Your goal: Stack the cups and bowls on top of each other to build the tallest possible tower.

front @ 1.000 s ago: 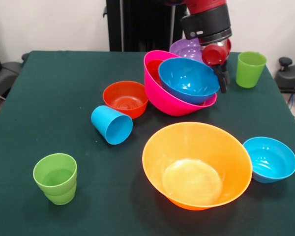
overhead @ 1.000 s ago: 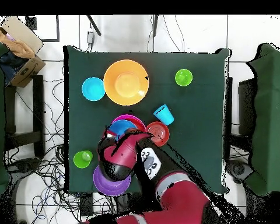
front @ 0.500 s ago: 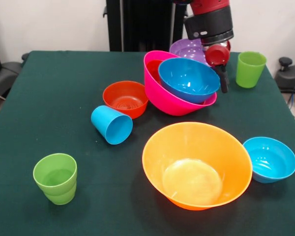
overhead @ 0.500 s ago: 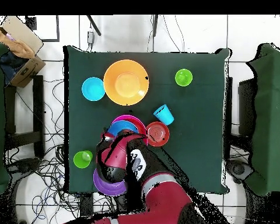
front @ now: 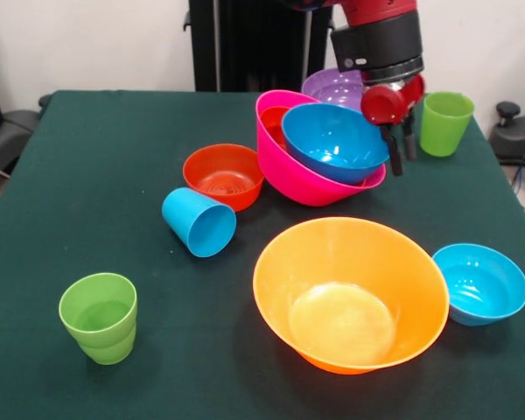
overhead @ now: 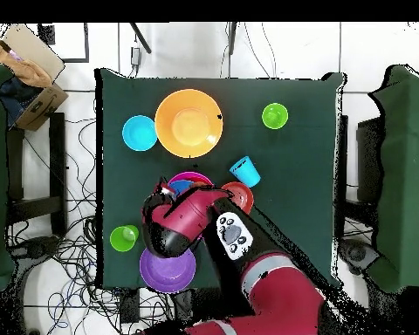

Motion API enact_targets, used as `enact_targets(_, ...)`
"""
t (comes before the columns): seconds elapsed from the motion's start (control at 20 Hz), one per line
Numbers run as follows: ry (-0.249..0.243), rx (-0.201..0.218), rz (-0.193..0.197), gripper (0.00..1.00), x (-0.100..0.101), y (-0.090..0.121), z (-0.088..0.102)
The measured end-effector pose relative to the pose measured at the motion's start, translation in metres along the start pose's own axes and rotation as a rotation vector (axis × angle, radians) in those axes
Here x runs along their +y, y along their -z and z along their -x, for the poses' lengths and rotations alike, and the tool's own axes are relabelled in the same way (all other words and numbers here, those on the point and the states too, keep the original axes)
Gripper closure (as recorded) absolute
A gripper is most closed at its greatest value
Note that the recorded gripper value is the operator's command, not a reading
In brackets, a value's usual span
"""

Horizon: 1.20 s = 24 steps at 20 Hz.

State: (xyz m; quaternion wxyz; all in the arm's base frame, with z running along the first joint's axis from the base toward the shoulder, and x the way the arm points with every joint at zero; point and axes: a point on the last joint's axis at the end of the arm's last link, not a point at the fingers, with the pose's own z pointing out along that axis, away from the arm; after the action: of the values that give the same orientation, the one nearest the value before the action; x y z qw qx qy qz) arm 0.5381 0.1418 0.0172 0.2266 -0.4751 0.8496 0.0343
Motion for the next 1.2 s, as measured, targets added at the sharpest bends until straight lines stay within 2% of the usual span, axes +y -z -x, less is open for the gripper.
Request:
enact_targets(0.2, -0.027, -0.034, -0.024, 0.0, -0.011, 0.004, 0.015)
enact_targets(0.4, -0.016, -0.127, -0.063, 0.0, -0.008, 0.004, 0.034)
enact_targets(0.45, -0.02, -0.165, -0.079, 0.0, -0.004, 0.002, 0.04)
enact_targets(0.5, -0.022, -0.177, -0.083, 0.0, -0.003, 0.002, 0.041)
enact_targets(0.55, -0.03, -0.224, -0.099, 0.0, 0.003, 0.0, 0.046)
enact_targets(0.65, -0.039, -0.278, -0.114, 0.0, 0.008, -0.002, 0.05)
enact_targets(0.7, -0.04, -0.367, -0.131, 0.0, 0.015, -0.004, 0.054)
enact_targets(0.8, -0.041, -0.392, -0.136, 0.0, 0.016, -0.004, 0.054)
enact_targets(0.85, -0.048, -0.446, -0.147, 0.0, 0.018, -0.005, 0.053)
enact_targets(0.9, -0.054, -0.469, -0.152, 0.0, 0.018, -0.005, 0.051)
enact_targets(1.05, -0.07, -0.517, -0.168, 0.0, 0.02, -0.009, 0.037)
enact_targets(1.1, -0.072, -0.52, -0.171, 0.0, 0.021, -0.01, 0.033)
enact_targets(1.2, -0.073, -0.485, -0.17, 0.0, 0.025, -0.02, 0.011)
